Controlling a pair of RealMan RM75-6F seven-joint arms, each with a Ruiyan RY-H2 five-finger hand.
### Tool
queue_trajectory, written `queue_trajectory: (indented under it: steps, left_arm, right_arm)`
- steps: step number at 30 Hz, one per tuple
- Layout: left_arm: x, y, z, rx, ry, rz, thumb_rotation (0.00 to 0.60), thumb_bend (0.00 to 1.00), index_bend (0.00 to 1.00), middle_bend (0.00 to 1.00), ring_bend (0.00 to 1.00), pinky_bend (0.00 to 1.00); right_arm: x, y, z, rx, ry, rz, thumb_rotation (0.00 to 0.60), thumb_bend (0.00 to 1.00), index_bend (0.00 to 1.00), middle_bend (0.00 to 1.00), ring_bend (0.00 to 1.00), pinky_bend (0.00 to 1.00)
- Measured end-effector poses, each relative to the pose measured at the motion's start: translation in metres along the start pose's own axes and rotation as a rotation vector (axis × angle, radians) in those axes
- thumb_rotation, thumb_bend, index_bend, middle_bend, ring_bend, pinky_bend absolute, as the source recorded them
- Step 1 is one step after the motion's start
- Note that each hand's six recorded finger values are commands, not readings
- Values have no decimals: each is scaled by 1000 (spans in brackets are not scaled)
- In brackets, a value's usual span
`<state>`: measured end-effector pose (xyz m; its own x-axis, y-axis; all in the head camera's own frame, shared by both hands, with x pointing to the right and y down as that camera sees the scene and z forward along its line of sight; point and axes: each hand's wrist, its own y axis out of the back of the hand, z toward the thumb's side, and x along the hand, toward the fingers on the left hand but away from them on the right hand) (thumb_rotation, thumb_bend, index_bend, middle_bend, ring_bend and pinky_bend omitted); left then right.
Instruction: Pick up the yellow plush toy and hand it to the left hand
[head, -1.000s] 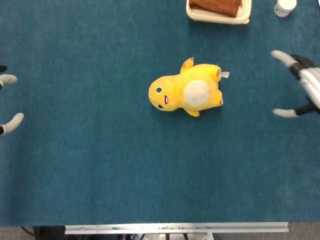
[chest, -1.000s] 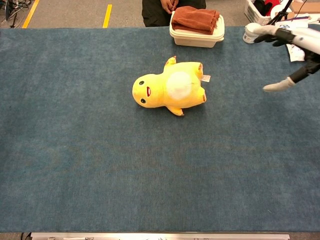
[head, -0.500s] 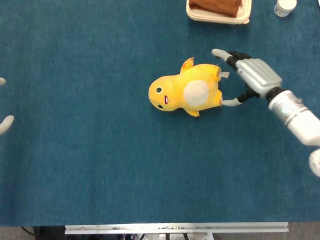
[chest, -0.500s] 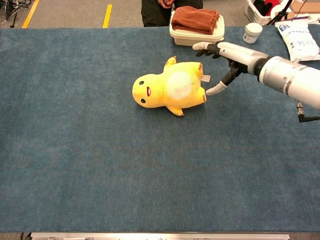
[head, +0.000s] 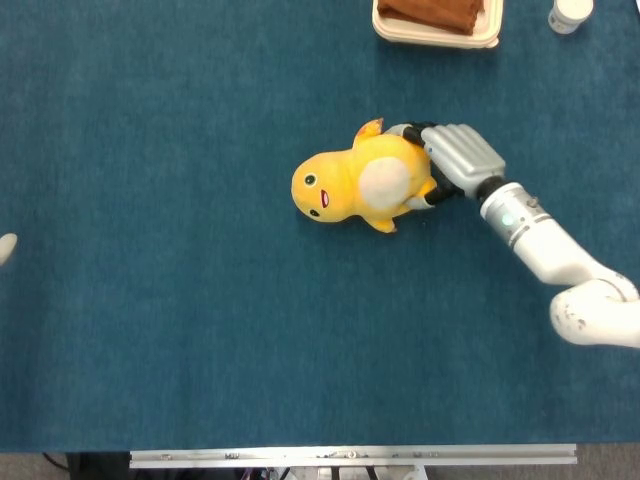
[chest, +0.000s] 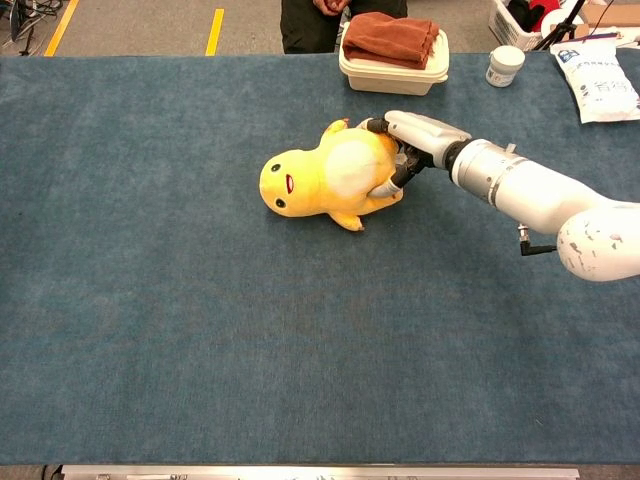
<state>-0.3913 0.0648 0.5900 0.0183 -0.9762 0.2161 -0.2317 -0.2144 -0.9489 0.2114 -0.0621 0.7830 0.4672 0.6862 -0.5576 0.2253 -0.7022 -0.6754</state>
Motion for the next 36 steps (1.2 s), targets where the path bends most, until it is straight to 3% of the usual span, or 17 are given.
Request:
queue_trajectory:
  steps: [5, 11, 18, 27, 36]
  left_arm:
    - [6, 1, 2, -21, -16, -18, 600, 183, 279, 186, 127, 256]
    - [20, 5, 6, -59, -37, -52, 600, 183, 238, 174, 123, 256]
    - [37, 3, 16, -190, -59, -134, 600, 183, 126, 137, 103, 256]
    - [59, 5, 45, -418, -114, -231, 600, 182, 76, 98, 71, 256]
    - [73, 0, 65, -486, -146, -293, 600, 183, 72, 83, 56, 256]
  right_arm:
    - [0, 11, 13, -42, 46, -103, 600, 462, 699, 570, 596, 718]
    - [12, 29, 31, -131, 113, -132, 600, 462, 699, 570, 598, 720]
    - [27, 62, 57, -183, 202, -216, 600, 459, 699, 570, 598, 720]
    - [14, 50, 99, -246, 273, -239, 600, 457, 699, 571, 598, 720]
    - [-5, 37, 141, -303, 314, -256, 600, 454, 699, 571, 598, 720]
